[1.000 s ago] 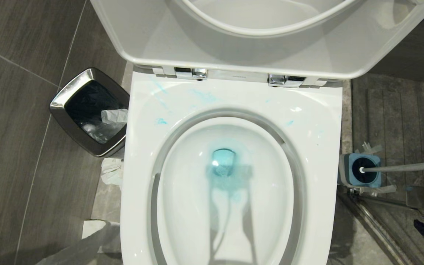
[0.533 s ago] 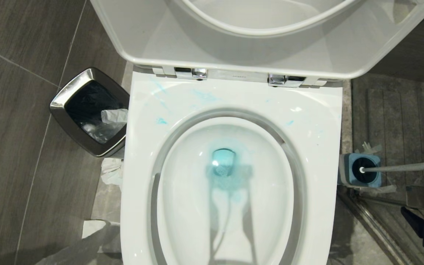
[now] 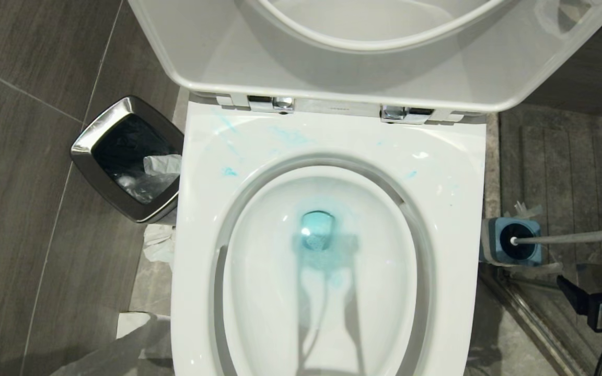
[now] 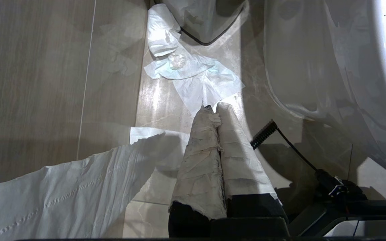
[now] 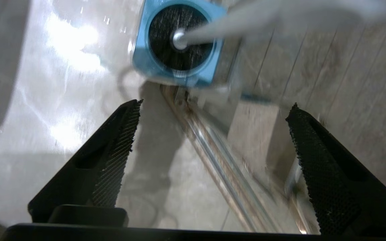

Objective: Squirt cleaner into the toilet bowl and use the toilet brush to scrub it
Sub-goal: Scrub the toilet bowl

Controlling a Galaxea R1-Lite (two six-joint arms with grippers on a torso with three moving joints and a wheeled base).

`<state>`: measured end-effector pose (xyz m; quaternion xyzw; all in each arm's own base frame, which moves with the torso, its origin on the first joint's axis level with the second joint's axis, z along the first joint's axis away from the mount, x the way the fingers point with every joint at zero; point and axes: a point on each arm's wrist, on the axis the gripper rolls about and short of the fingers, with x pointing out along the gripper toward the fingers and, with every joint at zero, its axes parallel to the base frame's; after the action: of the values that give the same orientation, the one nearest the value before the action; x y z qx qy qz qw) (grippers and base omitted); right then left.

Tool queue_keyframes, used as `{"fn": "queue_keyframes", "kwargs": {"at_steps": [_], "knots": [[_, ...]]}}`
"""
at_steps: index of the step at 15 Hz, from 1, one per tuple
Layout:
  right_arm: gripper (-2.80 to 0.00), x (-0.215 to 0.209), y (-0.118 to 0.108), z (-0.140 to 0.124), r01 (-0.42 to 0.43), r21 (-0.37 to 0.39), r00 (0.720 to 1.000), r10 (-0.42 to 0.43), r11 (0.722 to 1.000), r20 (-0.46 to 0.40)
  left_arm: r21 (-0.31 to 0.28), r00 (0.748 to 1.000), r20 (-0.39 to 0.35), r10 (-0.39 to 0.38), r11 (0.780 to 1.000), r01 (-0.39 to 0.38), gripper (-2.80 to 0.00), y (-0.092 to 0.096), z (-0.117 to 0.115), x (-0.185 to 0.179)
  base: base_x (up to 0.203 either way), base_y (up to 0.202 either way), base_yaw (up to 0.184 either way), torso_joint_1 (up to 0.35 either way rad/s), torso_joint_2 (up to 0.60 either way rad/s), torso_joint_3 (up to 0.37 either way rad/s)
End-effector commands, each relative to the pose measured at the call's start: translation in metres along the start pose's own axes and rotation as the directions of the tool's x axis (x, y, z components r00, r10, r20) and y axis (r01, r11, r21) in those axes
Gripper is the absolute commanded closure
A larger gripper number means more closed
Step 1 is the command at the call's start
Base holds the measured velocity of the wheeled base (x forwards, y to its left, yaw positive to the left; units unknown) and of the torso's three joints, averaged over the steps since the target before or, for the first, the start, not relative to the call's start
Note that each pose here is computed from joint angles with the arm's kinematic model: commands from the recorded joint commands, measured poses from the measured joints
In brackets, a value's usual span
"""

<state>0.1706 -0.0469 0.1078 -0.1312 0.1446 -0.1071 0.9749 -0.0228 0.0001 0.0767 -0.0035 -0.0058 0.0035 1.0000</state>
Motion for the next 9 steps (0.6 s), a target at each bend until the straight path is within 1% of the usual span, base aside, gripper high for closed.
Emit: {"fn": "queue_keyframes", "kwargs": {"at_steps": [1,3,4,6,8,9], "knots": [[-2.80,0.020,-0.001,0.002,-0.003,0.004,1.000,0.003,1.000,-0.008,-0.001,1.000,-0.007,-0.001,1.000,0.001,0.00,0.000,-0.002,0.001,0.000,0.000,0.000,0.000,0.00,0.000],[-2.80,0.039,-0.004,0.011,0.008,0.008,1.000,-0.008,1.000,0.029,-0.001,1.000,-0.007,0.001,1.000,-0.001,0.00,0.000,-0.002,0.001,0.000,0.000,0.000,0.000,0.00,0.000],[-2.80,0.046,-0.005,0.013,0.008,0.010,0.999,-0.009,1.000,0.033,-0.001,1.000,-0.007,-0.001,1.000,0.001,0.00,0.000,-0.002,0.001,0.000,0.000,0.000,0.000,0.00,0.000],[-2.80,0.048,-0.004,0.012,-0.004,0.024,0.999,0.003,1.000,0.036,-0.001,1.000,-0.007,-0.001,1.000,0.001,0.00,0.000,-0.002,0.001,0.000,0.000,0.000,0.000,0.00,0.000],[-2.80,0.051,0.000,0.015,-0.028,0.105,0.998,0.022,0.994,0.059,-0.001,1.000,-0.007,0.001,1.000,-0.001,0.00,0.000,-0.002,0.001,0.000,0.000,0.000,0.000,0.00,0.000],[-2.80,0.053,0.002,0.019,-0.039,0.143,0.995,0.026,0.989,0.092,-0.001,1.000,-0.007,0.001,1.000,-0.001,0.00,0.000,-0.002,0.001,0.000,0.000,0.000,0.000,0.00,0.000]]}}
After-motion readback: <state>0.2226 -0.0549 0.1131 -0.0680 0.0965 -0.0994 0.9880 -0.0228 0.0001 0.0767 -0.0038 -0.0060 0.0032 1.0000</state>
